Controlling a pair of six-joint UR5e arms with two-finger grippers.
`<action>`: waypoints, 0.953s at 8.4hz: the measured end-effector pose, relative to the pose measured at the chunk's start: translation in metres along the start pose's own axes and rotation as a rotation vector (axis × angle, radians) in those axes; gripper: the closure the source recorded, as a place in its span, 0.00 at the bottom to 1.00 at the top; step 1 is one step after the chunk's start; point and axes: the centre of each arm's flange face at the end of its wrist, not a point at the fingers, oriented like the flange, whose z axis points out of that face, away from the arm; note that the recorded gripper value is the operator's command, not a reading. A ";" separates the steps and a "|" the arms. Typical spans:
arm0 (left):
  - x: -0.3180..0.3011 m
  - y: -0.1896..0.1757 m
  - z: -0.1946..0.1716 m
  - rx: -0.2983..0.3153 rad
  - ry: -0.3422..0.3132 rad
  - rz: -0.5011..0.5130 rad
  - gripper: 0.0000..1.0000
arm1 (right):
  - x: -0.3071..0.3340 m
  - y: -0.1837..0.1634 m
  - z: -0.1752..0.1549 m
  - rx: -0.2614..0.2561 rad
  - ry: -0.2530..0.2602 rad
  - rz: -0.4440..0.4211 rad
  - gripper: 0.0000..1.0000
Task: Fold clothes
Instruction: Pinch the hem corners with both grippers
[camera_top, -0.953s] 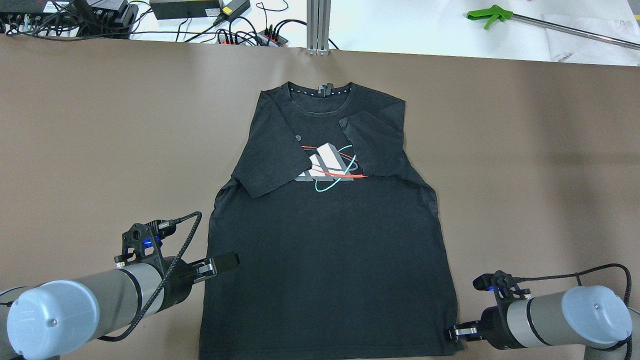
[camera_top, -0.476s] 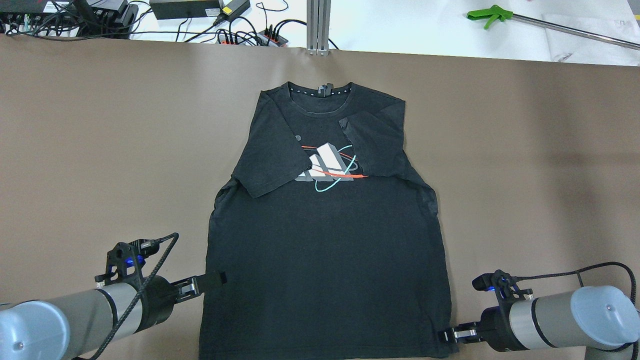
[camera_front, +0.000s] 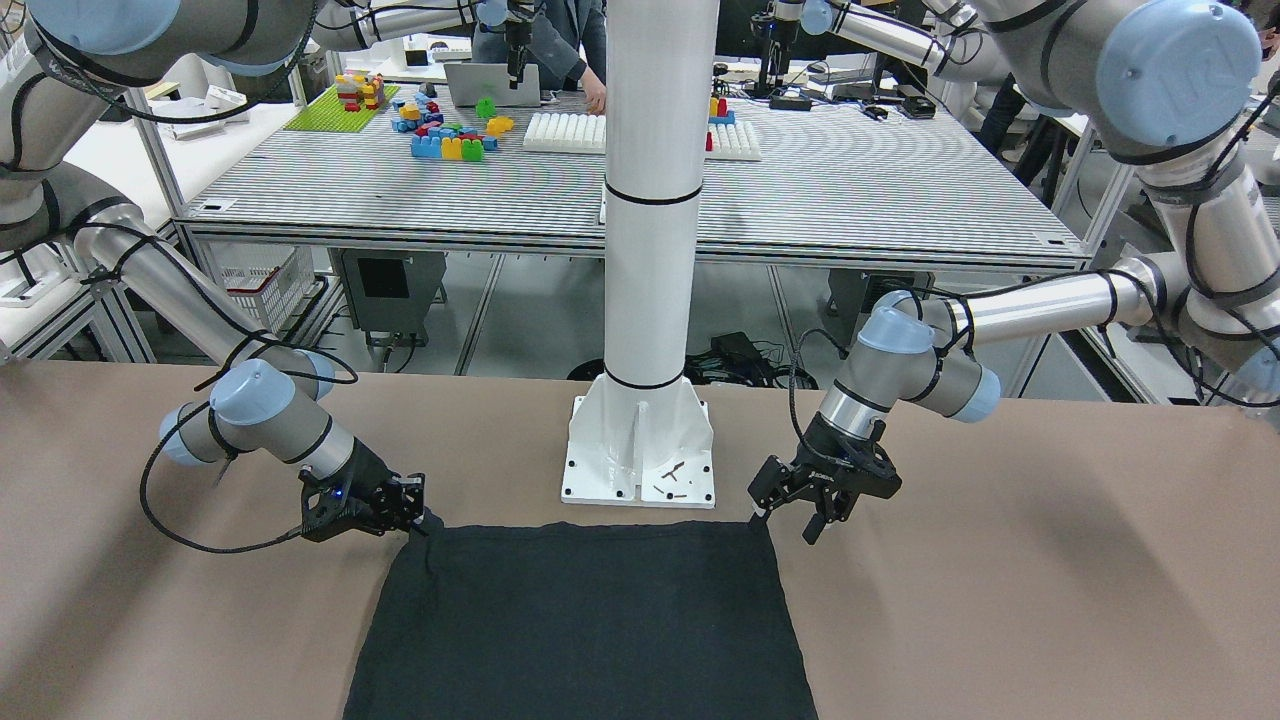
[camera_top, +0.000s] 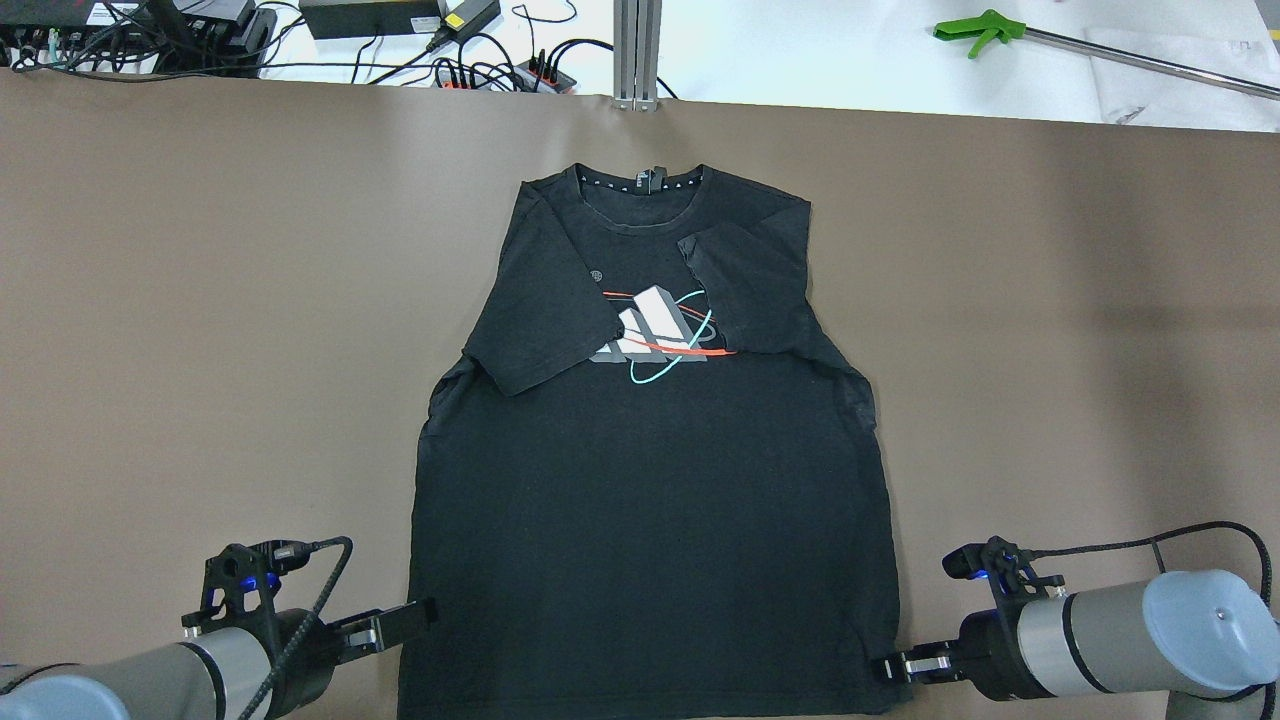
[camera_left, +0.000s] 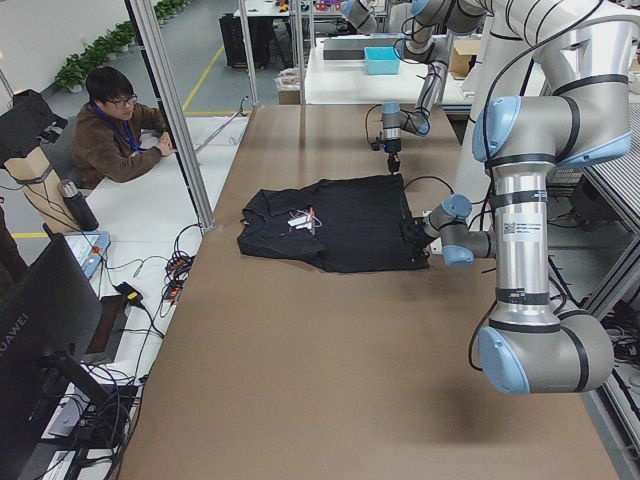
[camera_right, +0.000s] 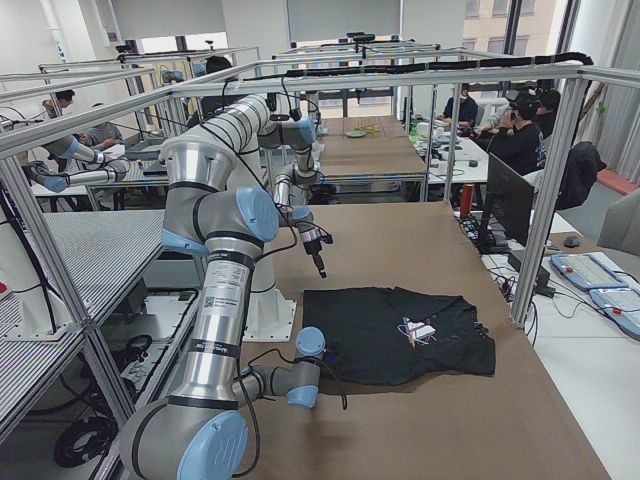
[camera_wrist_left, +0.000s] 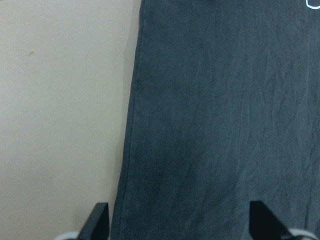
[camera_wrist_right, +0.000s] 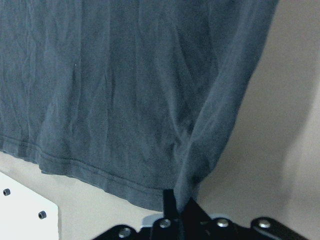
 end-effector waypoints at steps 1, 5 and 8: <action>-0.005 0.017 0.009 -0.002 0.008 -0.008 0.00 | -0.001 -0.001 -0.001 0.003 -0.004 -0.001 1.00; -0.022 0.067 0.032 0.009 0.005 0.000 0.00 | -0.006 -0.006 -0.002 0.011 -0.017 -0.005 1.00; -0.024 0.078 0.051 0.019 -0.009 0.001 0.56 | -0.008 -0.007 -0.002 0.014 -0.020 -0.007 1.00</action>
